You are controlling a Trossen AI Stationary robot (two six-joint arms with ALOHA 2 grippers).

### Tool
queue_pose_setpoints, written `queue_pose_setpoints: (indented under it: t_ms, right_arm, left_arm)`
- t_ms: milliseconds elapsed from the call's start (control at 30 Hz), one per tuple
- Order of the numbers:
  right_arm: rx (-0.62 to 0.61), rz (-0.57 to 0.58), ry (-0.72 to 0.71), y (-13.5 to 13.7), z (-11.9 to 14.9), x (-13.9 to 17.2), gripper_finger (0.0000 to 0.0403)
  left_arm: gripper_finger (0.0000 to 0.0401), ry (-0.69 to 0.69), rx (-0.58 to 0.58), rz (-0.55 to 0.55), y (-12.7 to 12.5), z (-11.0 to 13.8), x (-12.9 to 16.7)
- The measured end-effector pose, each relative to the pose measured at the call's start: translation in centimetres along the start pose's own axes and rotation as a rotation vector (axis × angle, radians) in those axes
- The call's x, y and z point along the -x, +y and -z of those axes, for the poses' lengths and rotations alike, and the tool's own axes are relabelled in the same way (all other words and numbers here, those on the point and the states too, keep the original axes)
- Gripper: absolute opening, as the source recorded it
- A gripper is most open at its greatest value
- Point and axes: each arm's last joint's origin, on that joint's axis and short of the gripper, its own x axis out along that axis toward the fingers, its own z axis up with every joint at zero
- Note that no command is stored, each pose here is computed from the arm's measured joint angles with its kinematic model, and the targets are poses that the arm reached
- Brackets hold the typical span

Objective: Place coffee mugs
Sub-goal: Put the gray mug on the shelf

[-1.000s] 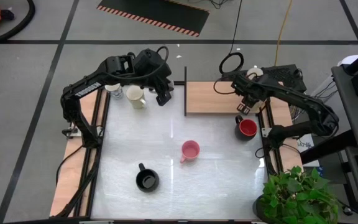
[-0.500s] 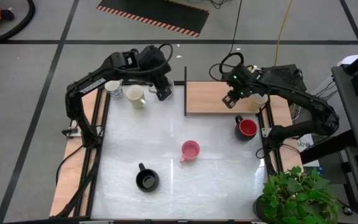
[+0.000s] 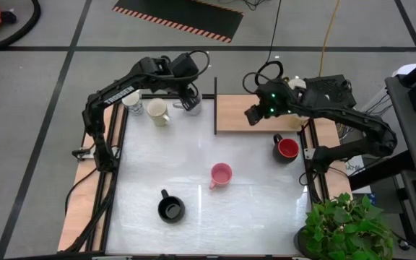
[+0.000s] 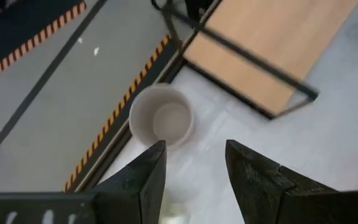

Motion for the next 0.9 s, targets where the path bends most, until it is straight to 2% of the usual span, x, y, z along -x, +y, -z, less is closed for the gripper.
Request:
queue_pose_setpoints:
  t_ms: [100,233,433,600,767,900]
  right_arm:
    - [0.007,-0.089,-0.078,1.4,-0.2,0.7,0.0114]
    - [-0.024,-0.168,-0.151,2.4,-0.4,1.8,0.0114]
    - [-0.047,-0.2,-0.17,2.8,-0.3,2.4,0.0114]
    - [-0.121,-0.219,-0.176,3.0,-0.4,2.4,0.0114]
    - [-0.128,-0.261,-0.213,4.1,-0.3,2.6,0.0114]
    - [-0.133,-0.229,-0.268,5.0,0.2,2.7,0.0114]
  left_arm:
    - [0.017,-0.013,0.029,0.028,0.5,-0.6,-1.1]
    - [0.017,0.115,0.032,0.126,1.2,-0.6,-4.4]
    - [0.017,0.352,-0.008,0.126,1.6,0.2,-9.8]
    - [0.0179,0.407,-0.024,0.125,1.4,0.3,-12.7]
    - [0.024,0.423,-0.089,0.125,1.1,0.3,-14.4]
    - [0.0299,0.449,-0.138,0.113,0.9,0.5,-15.9]
